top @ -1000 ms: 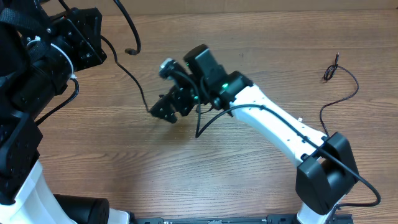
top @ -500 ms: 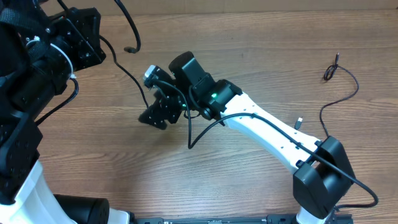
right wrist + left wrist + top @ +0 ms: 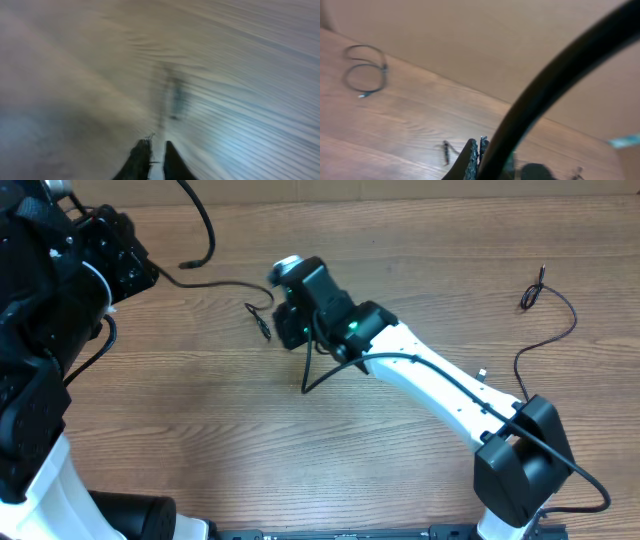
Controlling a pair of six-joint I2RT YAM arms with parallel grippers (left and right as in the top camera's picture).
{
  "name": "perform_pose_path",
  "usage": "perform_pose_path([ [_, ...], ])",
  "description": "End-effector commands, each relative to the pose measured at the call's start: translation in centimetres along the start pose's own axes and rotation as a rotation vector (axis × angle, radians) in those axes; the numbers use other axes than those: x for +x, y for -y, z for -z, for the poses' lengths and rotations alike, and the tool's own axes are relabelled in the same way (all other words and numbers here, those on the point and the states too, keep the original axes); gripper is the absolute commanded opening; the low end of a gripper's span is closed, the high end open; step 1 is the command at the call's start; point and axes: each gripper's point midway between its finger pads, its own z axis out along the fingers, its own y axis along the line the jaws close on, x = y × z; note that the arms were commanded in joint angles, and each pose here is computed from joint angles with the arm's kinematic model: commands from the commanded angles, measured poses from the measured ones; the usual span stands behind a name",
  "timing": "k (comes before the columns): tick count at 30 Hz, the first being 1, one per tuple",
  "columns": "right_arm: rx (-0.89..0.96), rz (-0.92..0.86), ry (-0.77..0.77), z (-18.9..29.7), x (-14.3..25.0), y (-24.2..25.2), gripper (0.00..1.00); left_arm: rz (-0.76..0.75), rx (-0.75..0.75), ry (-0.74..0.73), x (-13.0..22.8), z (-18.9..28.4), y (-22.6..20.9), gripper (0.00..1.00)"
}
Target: Untangle cables
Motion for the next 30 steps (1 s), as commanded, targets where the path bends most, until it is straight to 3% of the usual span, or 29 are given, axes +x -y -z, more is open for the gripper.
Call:
perform_pose_path([
  [1,0.226,-0.167,0.046,0.8,-0.6,5.4,0.04,0.031,-0.168,0.042,-0.7,-0.9,-2.9,0.04],
  [10,0.208,-0.188,0.145,6.1,-4.2,4.6,0.04,0.023,-0.2,-0.02,0.3,-3.0,-3.2,0.04],
  [14,0.195,-0.192,0.161,6.9,-4.6,4.3,0.26,0.02,-0.212,-0.026,0.4,-3.4,-3.4,0.04],
  [18,0.168,-0.195,0.109,5.0,-3.5,4.0,0.38,0.01,-0.314,-0.011,0.3,-3.4,-5.1,0.04],
  [25,0.086,-0.261,0.035,1.2,-1.7,3.0,0.49,-0.025,-0.431,-0.004,0.2,-4.1,-7.0,0.04],
  [30,0.046,-0.269,0.017,-0.6,-1.3,2.5,0.52,-0.057,-0.603,0.026,-0.2,-4.3,-9.7,0.04],
])
